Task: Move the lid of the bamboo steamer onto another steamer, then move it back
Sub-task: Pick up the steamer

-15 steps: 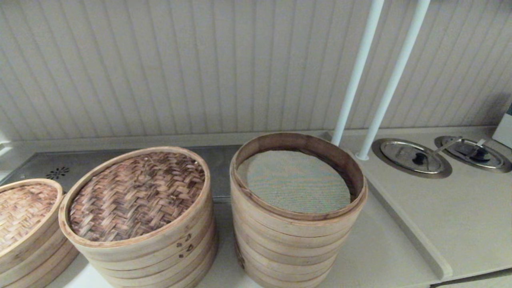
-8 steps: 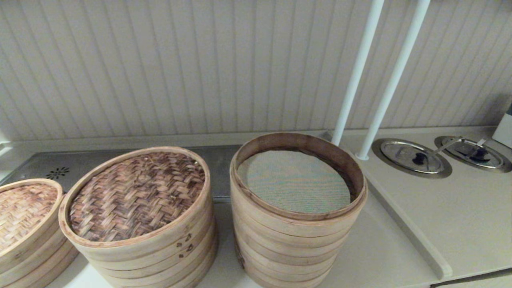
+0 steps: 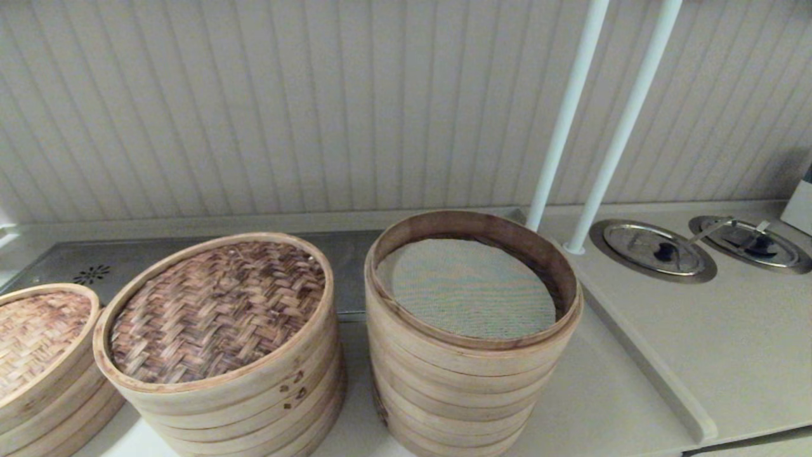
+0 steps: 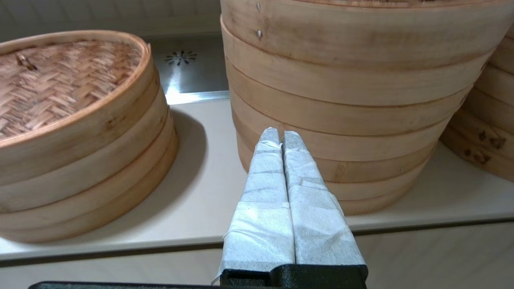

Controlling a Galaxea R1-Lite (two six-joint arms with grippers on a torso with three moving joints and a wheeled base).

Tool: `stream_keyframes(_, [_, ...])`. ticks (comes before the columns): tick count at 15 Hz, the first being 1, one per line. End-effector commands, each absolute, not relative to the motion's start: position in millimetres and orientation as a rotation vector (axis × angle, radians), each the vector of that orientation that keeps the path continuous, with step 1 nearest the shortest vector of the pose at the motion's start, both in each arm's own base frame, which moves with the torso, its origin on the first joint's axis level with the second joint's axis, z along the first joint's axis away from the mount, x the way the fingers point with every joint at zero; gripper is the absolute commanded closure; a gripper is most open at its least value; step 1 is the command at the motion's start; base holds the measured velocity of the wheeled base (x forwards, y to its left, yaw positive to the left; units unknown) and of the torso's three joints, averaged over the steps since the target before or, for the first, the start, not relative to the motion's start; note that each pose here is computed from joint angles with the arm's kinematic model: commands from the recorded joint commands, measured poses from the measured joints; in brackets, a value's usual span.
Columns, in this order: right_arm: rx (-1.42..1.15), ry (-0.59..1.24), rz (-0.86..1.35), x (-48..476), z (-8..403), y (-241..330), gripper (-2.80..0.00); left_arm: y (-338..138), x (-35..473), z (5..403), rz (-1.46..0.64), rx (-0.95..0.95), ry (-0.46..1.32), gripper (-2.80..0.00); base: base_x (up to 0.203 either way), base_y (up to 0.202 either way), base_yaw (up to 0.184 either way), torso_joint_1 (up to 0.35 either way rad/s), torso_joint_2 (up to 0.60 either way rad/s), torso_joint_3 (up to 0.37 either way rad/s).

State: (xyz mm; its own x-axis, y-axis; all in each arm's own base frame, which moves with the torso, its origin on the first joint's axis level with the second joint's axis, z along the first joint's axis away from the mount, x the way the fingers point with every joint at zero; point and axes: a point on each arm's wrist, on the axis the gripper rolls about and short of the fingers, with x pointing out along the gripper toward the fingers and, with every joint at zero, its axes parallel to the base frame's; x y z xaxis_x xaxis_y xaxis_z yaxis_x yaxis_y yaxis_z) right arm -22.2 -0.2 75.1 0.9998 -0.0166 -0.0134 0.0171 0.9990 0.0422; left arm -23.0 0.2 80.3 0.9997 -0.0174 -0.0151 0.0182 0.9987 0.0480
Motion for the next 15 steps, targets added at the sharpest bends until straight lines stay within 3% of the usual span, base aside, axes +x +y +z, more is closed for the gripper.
stream_keyframes(1, [0.043, 0.018, -0.016, -21.9, 74.2, -0.2, 0.00, 0.0, -19.5, 103.0, -0.021, 0.047, 0.026, 0.00, 0.000, 0.000, 0.000, 0.000, 0.00, 0.000])
stream_keyframes(9, [0.043, 0.018, -0.017, -21.9, 74.2, -0.2, 0.00, -1.1, 15.3, 221.0, -0.085, 0.045, 0.018, 0.00, 0.000, 0.000, 0.000, 0.000, 0.00, 0.000])
stream_keyframes(15, [0.043, 0.017, -0.017, -21.9, 74.2, -0.2, 0.00, -11.9, 73.3, 273.3, -0.166, 0.070, 0.188, 0.00, 0.000, 0.000, 0.000, 0.000, 0.00, 0.000])
